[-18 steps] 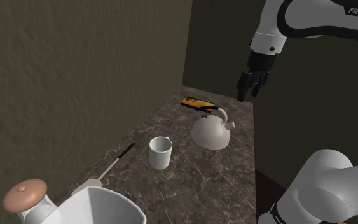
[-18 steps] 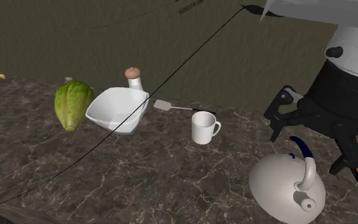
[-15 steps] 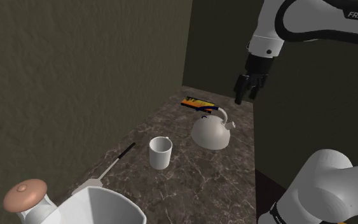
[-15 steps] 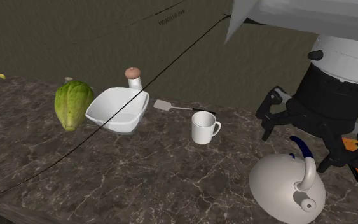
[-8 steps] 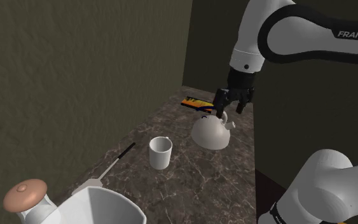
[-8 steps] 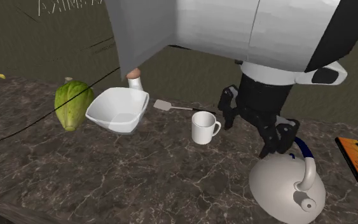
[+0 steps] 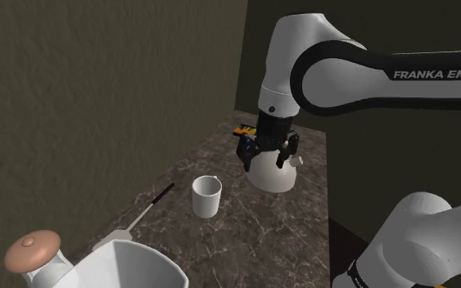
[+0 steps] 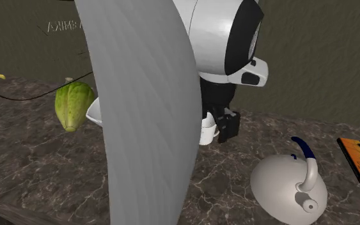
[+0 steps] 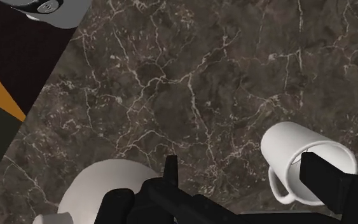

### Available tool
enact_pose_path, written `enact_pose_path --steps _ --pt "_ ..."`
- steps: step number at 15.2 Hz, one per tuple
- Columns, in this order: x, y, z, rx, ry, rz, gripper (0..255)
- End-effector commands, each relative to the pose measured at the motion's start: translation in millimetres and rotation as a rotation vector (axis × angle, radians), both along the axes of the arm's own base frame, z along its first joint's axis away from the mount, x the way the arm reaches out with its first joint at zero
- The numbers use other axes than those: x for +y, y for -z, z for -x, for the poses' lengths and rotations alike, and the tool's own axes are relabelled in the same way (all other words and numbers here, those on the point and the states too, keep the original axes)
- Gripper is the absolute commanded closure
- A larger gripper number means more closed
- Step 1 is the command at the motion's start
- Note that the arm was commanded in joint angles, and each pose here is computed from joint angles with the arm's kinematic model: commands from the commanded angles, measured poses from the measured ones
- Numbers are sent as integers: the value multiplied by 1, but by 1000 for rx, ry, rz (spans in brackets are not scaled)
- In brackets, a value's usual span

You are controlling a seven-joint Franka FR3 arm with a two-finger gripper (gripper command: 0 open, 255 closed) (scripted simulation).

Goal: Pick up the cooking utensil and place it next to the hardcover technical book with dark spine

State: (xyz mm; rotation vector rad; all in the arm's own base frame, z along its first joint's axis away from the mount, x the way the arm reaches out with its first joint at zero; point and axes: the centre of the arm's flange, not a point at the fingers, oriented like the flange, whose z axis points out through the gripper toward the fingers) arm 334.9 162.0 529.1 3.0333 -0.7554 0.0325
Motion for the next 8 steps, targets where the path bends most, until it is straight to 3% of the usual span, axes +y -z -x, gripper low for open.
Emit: enact_pose_path --steps 1,8 --pt "23 10 -11 -3 53 0 0" --pt "96 49 -53 -13 223 7 0"
